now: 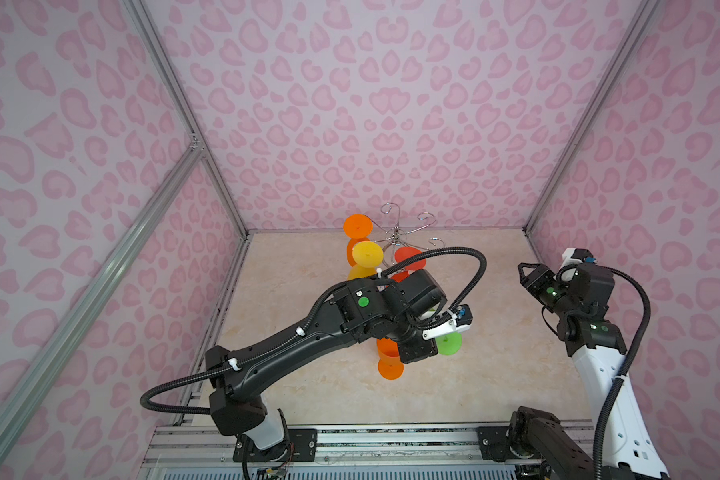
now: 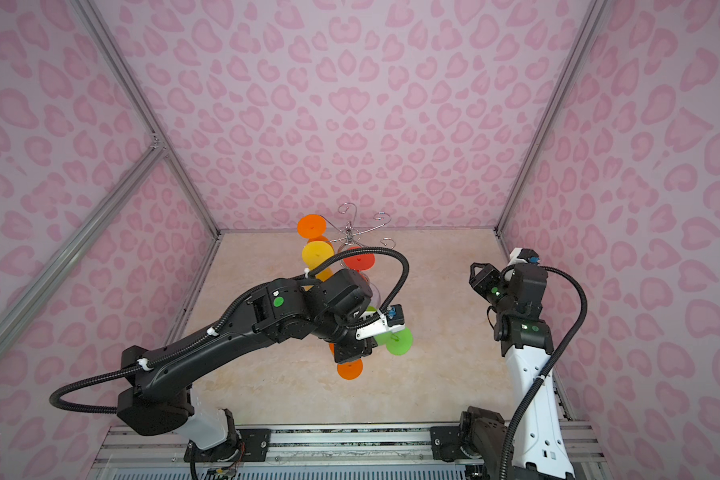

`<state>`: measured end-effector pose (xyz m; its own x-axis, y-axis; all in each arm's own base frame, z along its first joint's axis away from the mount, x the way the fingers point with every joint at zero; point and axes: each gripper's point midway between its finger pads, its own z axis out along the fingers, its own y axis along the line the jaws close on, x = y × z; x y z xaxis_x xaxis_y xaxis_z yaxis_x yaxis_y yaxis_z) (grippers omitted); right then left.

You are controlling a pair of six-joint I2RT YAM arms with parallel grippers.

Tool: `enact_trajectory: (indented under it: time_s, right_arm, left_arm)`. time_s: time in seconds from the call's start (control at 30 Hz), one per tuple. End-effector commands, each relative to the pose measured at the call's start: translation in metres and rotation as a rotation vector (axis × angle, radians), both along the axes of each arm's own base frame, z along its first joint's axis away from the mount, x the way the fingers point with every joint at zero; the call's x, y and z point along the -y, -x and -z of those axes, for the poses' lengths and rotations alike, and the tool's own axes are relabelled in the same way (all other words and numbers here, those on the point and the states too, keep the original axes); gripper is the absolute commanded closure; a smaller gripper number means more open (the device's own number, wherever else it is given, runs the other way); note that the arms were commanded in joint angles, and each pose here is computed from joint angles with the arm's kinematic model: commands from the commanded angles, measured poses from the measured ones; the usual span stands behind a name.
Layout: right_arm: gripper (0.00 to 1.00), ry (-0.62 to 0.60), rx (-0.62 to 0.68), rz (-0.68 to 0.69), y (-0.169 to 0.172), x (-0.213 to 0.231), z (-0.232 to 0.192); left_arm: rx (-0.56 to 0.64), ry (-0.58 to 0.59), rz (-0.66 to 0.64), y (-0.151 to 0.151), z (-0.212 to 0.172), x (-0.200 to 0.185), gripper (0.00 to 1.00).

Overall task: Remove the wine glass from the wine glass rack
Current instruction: 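Lower the green glass with the left gripper onto the table beside the orange glass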

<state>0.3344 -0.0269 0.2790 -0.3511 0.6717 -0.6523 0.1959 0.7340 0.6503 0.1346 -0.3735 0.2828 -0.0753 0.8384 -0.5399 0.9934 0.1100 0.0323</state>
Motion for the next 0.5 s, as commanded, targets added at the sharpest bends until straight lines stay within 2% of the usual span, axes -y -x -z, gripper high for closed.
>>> enact_trajectory:
  time_s: [0.0, 0.23, 0.47]
  right_arm:
    - [0.52, -0.029, 0.036, -0.012, -0.006, -0.002, -0.006]
    - [0.53, -0.019, 0.046, -0.014, -0.006, -0.002, -0.007]
    - [0.54, 0.005, 0.032, 0.013, -0.005, 0.003, -0.002]
  left_arm:
    - [0.004, -0.073, 0.017, -0.003, 0.015, 0.004, 0.97]
    - [0.004, -0.203, 0.009, -0.018, 0.05, 0.019, 0.97]
    - [-0.022, -0.257, 0.023, -0.021, 0.07, 0.031, 0.97]
